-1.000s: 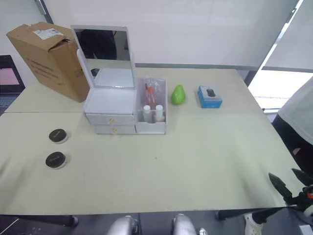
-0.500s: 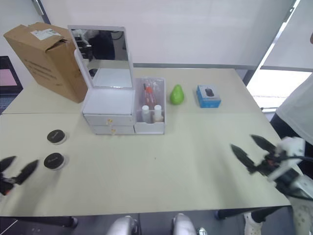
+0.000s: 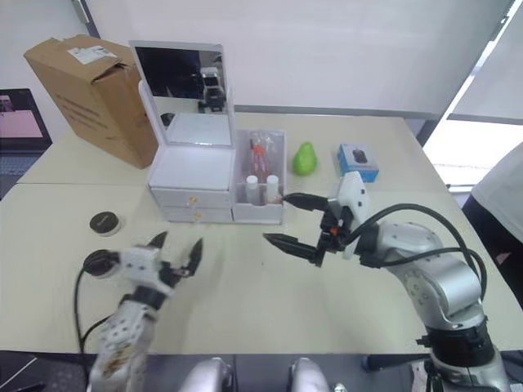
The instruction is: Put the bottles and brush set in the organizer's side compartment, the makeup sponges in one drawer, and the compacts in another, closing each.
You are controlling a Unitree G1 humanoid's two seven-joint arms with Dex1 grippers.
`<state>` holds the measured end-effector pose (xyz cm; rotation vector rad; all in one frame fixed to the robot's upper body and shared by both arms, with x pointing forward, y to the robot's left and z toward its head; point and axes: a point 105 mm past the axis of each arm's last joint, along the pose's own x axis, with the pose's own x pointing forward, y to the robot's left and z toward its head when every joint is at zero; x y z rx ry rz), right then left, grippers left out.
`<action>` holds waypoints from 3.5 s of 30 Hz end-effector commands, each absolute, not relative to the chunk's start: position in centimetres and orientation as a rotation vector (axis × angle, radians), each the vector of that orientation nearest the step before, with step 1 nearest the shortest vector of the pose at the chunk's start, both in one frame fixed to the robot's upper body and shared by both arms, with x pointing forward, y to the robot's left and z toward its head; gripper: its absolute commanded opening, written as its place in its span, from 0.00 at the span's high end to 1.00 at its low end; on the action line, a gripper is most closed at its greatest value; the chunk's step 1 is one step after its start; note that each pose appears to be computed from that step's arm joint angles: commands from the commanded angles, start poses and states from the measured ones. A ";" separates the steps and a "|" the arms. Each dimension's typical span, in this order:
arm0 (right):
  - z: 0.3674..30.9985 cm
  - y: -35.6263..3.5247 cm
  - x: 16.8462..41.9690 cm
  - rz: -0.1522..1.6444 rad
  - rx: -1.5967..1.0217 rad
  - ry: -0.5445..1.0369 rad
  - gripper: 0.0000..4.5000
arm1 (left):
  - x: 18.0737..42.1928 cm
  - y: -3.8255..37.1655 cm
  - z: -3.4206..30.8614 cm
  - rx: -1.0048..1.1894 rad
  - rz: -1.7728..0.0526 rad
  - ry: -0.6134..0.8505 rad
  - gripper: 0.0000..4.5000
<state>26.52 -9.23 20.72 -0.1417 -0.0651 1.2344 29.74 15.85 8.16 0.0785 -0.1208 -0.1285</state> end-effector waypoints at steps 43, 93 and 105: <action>21.3 -10.0 26.4 1.167 -0.185 -0.061 0.00 | 34.5 13.8 7.2 0.063 -0.009 -0.198 0.88; 19.1 -16.9 26.0 0.934 -0.170 0.062 0.00 | 20.6 23.6 11.7 0.211 -0.314 -0.030 0.01; 14.4 -28.4 22.8 0.588 -0.087 0.130 0.00 | 19.6 37.2 13.9 0.220 -0.324 0.297 0.01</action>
